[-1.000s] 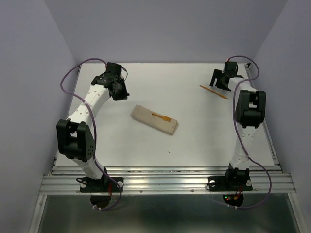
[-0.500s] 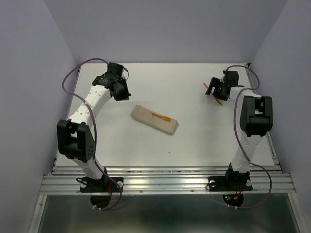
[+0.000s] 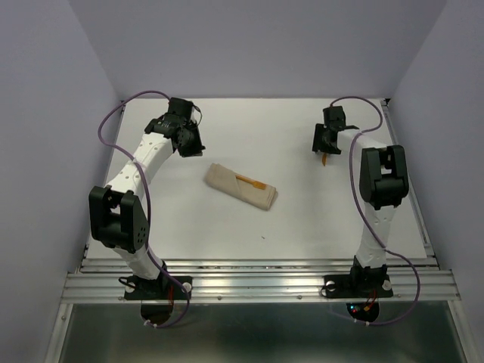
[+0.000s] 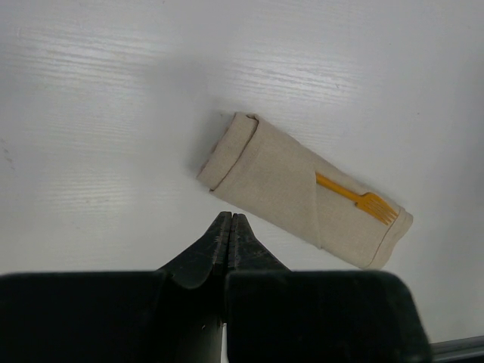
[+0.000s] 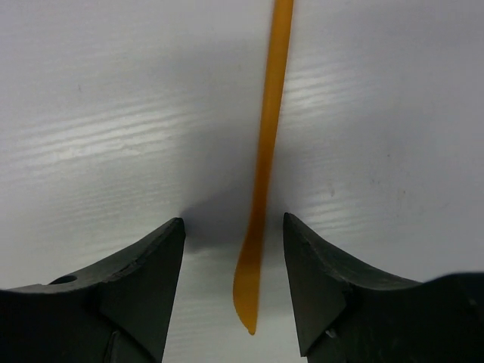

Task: Fold the napkin into a case and place the utensils inside
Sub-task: Pick up the knife from the corner of the board, then insert the knife into the folded napkin.

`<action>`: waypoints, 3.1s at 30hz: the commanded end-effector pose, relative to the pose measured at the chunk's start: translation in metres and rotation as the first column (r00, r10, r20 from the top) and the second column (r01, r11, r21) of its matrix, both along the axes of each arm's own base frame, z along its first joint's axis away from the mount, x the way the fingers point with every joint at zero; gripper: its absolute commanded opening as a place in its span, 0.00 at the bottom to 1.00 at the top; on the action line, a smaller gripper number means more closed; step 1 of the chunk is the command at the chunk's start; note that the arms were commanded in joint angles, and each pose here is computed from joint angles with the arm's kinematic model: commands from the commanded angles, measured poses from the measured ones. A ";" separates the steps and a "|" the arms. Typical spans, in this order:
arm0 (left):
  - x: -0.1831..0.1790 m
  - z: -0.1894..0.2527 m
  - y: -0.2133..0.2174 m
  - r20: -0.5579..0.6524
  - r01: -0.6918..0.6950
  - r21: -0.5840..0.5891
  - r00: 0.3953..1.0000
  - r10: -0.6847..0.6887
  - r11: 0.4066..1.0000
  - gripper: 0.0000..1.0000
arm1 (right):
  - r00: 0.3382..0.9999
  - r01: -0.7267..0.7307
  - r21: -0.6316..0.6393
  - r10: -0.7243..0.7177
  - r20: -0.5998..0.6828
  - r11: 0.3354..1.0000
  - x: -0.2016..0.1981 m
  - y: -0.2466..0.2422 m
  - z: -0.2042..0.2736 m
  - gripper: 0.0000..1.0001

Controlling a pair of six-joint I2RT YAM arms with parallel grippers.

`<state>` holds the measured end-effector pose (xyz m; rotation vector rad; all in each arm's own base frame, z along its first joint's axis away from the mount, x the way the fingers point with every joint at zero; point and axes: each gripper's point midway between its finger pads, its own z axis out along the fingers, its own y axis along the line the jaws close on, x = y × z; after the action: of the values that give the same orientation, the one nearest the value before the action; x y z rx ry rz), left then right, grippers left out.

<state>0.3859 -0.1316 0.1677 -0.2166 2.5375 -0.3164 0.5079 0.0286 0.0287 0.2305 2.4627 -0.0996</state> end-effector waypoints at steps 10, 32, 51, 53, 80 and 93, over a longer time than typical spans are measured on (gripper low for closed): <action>-0.001 0.016 -0.001 0.046 0.000 -0.010 0.999 0.000 1.000 0.06 | 0.984 0.007 -0.052 -0.017 -0.179 0.999 -0.006 -0.010 -0.050 0.20; 0.010 -0.013 0.008 0.003 -0.010 -0.038 1.000 0.010 0.999 0.05 | 0.914 -0.403 -0.074 0.405 0.020 0.912 -0.131 0.083 0.079 0.01; 0.007 -0.069 0.027 -0.115 -0.053 -0.072 0.992 0.044 0.996 0.04 | 0.434 -0.883 -0.228 0.898 -0.069 0.409 -0.200 0.199 0.085 0.01; 0.007 -0.073 0.025 -0.124 -0.041 -0.081 0.992 0.030 0.996 0.04 | 0.396 -0.902 -0.231 0.912 -0.103 0.366 -0.205 0.206 0.077 0.01; 0.007 -0.115 0.021 -0.209 -0.032 -0.065 0.978 0.017 0.997 0.04 | 0.263 -0.950 -0.220 0.949 -0.173 0.224 -0.197 0.261 0.041 0.01; 0.005 -0.124 0.017 -0.225 -0.012 -0.070 0.974 -0.004 0.998 0.04 | 0.262 -0.951 -0.206 0.956 -0.130 0.232 -0.174 0.293 0.037 0.01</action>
<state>0.3959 -0.1116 0.0483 -0.3367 2.7357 -0.3898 0.3230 0.2953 0.0533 -1.4644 2.1396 0.0878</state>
